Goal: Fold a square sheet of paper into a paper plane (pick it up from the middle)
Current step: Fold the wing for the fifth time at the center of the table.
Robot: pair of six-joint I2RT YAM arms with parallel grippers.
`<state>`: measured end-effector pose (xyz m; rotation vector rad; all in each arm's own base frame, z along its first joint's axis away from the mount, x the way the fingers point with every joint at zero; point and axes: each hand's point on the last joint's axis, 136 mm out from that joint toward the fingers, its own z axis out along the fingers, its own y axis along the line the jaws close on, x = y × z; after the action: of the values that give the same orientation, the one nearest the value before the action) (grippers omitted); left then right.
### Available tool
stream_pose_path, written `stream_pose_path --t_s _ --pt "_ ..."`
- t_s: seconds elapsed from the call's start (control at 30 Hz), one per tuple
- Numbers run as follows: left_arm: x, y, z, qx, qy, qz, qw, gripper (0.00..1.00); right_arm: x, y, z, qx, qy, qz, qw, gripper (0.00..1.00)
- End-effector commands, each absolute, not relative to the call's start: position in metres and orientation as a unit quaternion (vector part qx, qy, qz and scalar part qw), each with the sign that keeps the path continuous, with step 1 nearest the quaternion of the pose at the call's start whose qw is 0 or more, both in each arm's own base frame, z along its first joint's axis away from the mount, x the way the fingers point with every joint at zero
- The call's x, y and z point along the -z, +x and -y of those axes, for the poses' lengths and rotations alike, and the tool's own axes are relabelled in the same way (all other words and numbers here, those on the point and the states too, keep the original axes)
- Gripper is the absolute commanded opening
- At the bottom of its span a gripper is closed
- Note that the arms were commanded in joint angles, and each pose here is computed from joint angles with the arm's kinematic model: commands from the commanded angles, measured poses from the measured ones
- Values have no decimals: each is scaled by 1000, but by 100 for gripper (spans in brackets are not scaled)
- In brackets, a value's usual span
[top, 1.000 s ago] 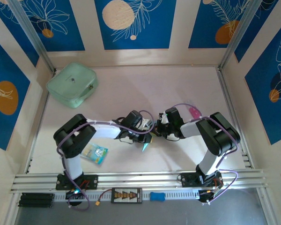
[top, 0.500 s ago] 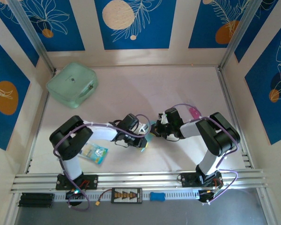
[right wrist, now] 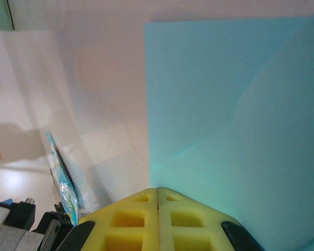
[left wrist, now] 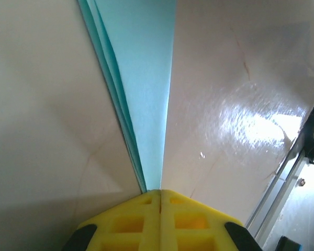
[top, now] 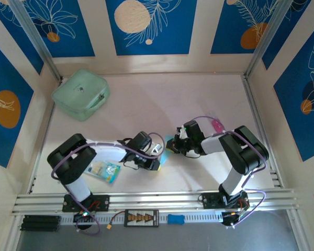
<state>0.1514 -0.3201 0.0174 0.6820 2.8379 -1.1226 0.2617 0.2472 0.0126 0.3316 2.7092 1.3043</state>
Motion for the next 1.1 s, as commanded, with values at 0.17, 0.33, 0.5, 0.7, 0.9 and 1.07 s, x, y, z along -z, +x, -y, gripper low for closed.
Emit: stream_pose_path --t_s 0.17,0.33,0.5,0.7,0.9,1.07 --pt "-21 128 280 278 244 -929 15 4 45 223 -207 -305 176 -936 -9 7" --pt "-64 164 303 324 234 -911 101 4 39 226 -212 -320 174 -931 -4 7" --pt "-88 207 342 373 209 -895 128 4 34 228 -216 -330 170 -929 -3 7" --pt "-69 225 363 366 199 -905 92 2 30 230 -219 -341 169 -925 -6 7" --pt "-47 222 368 371 191 -906 68 0 27 231 -222 -354 166 -920 -7 7" --pt "-35 221 366 365 183 -911 61 1 28 231 -223 -357 165 -919 -11 7"
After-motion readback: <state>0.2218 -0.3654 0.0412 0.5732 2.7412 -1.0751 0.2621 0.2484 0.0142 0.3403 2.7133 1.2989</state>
